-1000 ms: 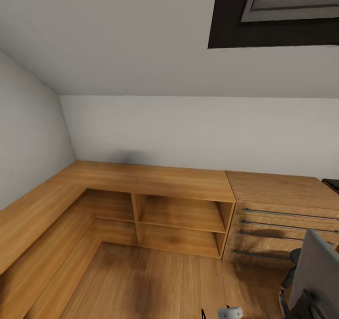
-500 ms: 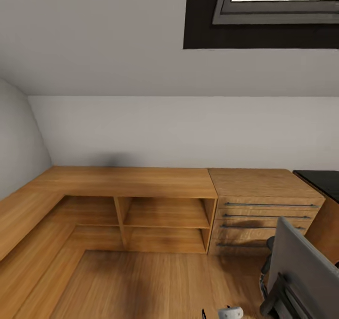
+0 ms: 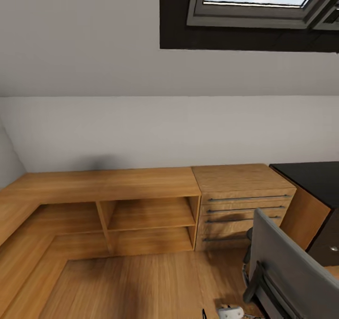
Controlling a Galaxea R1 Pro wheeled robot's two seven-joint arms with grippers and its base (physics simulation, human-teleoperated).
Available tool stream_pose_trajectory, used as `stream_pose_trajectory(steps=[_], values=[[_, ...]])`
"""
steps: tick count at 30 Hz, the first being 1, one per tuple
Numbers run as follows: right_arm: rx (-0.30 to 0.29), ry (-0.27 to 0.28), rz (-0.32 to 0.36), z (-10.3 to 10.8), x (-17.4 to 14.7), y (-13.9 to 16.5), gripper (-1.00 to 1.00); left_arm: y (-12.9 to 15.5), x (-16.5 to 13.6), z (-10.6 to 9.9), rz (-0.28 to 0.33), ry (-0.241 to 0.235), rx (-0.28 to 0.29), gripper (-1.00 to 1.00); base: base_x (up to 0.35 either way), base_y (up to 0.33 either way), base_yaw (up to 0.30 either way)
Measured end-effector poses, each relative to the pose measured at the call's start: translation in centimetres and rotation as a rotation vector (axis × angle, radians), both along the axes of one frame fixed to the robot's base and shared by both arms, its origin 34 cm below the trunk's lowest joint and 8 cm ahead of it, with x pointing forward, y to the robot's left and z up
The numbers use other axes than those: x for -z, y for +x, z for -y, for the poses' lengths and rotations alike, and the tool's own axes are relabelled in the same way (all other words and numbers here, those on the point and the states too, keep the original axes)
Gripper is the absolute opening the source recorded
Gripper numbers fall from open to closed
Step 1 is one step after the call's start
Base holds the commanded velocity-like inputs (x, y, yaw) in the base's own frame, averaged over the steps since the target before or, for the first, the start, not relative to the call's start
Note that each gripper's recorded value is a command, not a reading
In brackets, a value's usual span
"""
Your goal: In the bedroom, organize the workspace by keeping the computer under the desk, ensuring the monitor is on the desk, placing the keyboard on the desk next to the monitor, placing the mouse on the desk next to the keyboard, moving the folder from the swivel chair onto the desk next to the mouse, stacking the notebook on top of the folder with the pen on top of the notebook, and positioning the swivel chair next to the desk.
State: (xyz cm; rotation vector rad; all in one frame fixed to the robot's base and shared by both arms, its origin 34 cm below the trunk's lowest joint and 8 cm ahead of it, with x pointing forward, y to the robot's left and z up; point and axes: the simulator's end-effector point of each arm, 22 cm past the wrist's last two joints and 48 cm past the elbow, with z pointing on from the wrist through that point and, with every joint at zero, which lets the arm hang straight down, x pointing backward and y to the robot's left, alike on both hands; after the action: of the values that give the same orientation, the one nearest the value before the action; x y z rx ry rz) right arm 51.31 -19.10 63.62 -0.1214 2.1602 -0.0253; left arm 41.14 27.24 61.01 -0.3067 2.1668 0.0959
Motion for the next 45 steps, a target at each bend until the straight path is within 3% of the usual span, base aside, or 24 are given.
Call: stream_pose_trajectory(steps=[11,14,19,20,23,25,32,45], values=[[-0.001,0.0,0.001,0.0,0.0,0.0,1.0,-0.1,0.0,-3.1,-0.008,0.042,-0.005,1.0,0.0,0.0,-0.229],[0.0,0.0,0.001,0.0,0.0,0.0,1.0,-0.6,0.6,-3.5,-0.045,0.039,-0.011,1.0,0.0,0.0,-0.2],[0.0,0.0,0.001,0.0,0.0,0.0,1.0,-3.7,3.9,-3.2,-0.244,-0.009,-0.019,1.0,0.0,0.0,-0.188],[0.0,0.0,0.001,0.0,0.0,0.0,1.0,-4.9,4.9,-3.0,-0.311,-0.027,-0.018,1.0,0.0,0.0,-0.182],[0.0,0.0,0.0,0.0,0.0,0.0,1.0,-6.5,6.1,-2.6,-0.402,-0.053,-0.015,1.0,0.0,0.0,-0.18],[0.001,0.0,0.001,0.0,0.0,0.0,1.0,-6.8,6.3,-2.6,-0.419,-0.058,-0.011,1.0,0.0,0.0,-0.187],[0.001,0.0,0.002,0.0,0.0,0.0,1.0,-5.5,5.4,-3.2,-0.352,-0.033,-0.004,1.0,0.0,0.0,-0.23],[0.002,0.0,0.003,0.1,-0.1,0.0,1.0,-4.7,4.8,-3.9,-0.307,-0.014,-0.001,1.0,0.002,0.168,-0.254]])
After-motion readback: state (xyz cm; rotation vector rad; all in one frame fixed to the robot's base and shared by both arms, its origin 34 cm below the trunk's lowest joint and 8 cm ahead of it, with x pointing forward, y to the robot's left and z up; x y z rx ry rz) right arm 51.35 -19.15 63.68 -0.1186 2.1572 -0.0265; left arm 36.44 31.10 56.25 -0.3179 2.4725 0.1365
